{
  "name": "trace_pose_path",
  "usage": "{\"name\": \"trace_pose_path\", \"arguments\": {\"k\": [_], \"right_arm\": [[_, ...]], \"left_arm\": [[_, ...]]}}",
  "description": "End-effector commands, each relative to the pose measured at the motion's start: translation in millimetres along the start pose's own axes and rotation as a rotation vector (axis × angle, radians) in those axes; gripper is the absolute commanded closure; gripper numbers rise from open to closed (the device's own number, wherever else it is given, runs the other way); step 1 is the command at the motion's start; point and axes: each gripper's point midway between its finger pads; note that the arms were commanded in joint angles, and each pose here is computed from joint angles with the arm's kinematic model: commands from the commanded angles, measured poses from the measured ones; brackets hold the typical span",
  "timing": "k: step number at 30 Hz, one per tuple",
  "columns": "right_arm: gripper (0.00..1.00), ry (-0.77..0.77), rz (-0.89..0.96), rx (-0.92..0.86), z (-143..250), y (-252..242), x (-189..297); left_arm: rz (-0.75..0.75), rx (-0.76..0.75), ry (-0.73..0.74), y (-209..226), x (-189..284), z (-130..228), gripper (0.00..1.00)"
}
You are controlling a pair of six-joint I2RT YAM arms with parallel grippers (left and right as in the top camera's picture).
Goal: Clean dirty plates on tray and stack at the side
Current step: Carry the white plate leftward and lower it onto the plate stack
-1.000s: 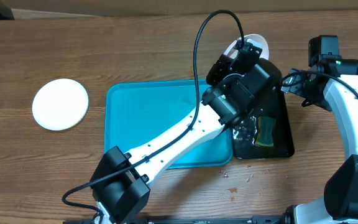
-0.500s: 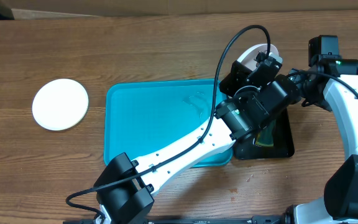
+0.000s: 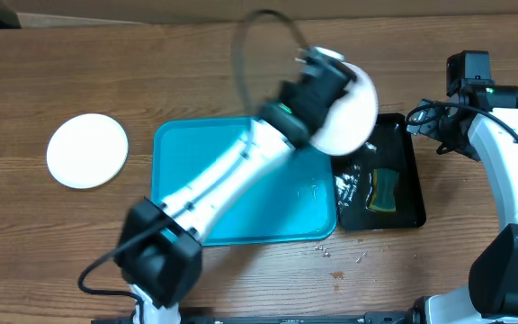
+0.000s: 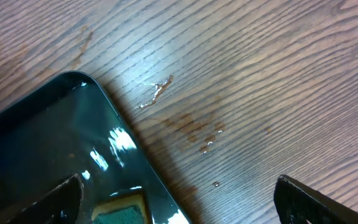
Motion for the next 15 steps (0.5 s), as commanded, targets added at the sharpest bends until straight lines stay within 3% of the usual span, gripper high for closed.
{"name": "trace_pose_path", "arguments": {"k": [1, 4, 9, 15], "right_arm": [[0.00, -0.014, 0.008, -0.009, -3, -1, 2], [0.00, -0.014, 0.008, -0.009, -3, -1, 2], [0.00, -0.014, 0.008, -0.009, -3, -1, 2], [0.00, -0.014, 0.008, -0.009, -3, -1, 2]], "left_arm": [[0.186, 0.268, 0.135, 37, -6, -9, 0.96], [0.156, 0.384, 0.229, 99, -16, -1, 0.96], [-0.062, 0.618, 0.382, 236, -11, 40, 0.96], [-0.281, 0.878, 0.449, 366, 20, 91, 0.96]]}}
Point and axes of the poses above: each gripper's point midway between its finger pads, its own x axis back along the fingers, its own y axis along the line the jaws close on, z = x × y, and after that the axes turned 6 degrees about x, right-handed
